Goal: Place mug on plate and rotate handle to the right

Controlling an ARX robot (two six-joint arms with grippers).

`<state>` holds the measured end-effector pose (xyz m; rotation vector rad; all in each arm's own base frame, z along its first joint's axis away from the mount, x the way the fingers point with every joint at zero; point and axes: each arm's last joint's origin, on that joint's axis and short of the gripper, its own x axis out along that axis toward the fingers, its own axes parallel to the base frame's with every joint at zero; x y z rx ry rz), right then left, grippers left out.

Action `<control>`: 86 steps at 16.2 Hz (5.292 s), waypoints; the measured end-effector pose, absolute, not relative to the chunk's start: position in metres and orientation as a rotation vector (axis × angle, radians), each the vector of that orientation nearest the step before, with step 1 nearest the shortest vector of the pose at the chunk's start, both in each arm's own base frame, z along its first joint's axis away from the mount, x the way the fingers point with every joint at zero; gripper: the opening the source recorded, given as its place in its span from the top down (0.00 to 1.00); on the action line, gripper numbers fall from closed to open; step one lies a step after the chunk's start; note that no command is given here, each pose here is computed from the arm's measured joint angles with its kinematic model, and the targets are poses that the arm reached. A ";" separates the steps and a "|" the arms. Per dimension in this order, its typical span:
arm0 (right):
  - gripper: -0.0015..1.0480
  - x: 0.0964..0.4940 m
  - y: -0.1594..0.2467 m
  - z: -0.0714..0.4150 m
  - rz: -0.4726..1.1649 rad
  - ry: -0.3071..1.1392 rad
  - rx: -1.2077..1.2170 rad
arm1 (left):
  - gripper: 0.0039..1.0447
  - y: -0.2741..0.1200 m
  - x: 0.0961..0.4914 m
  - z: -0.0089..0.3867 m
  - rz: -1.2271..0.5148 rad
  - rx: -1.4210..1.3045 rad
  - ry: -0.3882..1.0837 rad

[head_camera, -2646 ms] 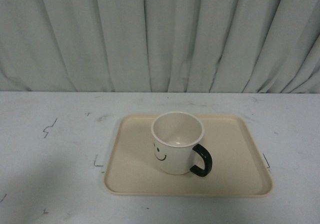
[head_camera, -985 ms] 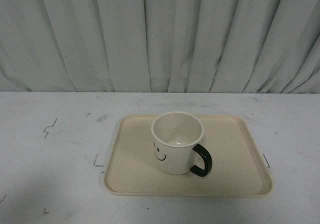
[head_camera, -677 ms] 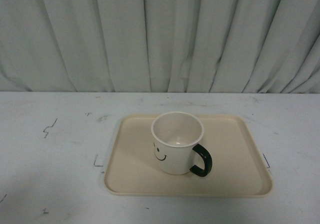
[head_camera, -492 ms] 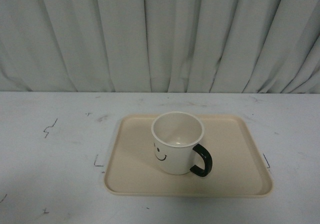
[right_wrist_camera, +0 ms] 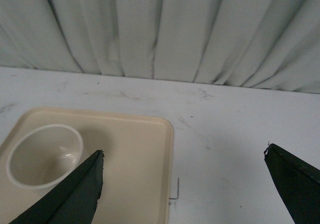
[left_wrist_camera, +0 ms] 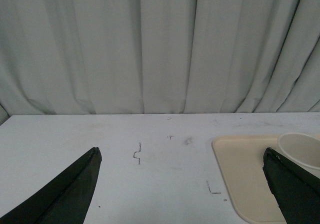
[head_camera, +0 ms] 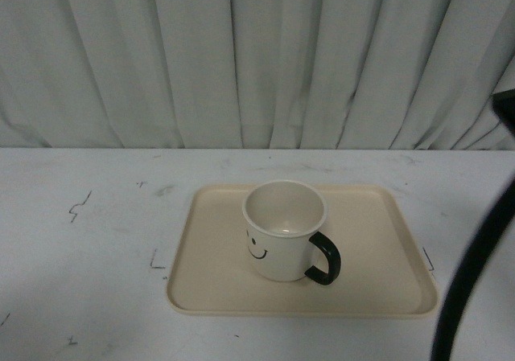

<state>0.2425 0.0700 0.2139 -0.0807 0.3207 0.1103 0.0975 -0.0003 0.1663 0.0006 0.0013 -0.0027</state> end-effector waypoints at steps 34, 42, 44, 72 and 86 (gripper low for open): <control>0.97 0.391 0.153 0.153 0.556 0.875 -0.318 | 0.06 0.000 0.098 0.166 -0.003 0.001 0.001; 0.97 0.395 0.124 0.138 0.798 0.904 -0.549 | 0.06 0.000 0.098 0.166 -0.003 0.001 0.001; 0.97 0.398 0.119 0.132 0.796 0.918 -0.534 | 0.06 0.000 0.098 0.166 -0.003 0.001 0.001; 0.98 0.188 -0.002 0.158 -0.018 0.043 -0.014 | 0.06 0.000 0.098 0.166 -0.001 0.001 0.001; 0.98 0.131 -0.001 0.168 -0.008 -0.004 -0.013 | 0.06 0.000 0.098 0.166 -0.002 0.001 0.001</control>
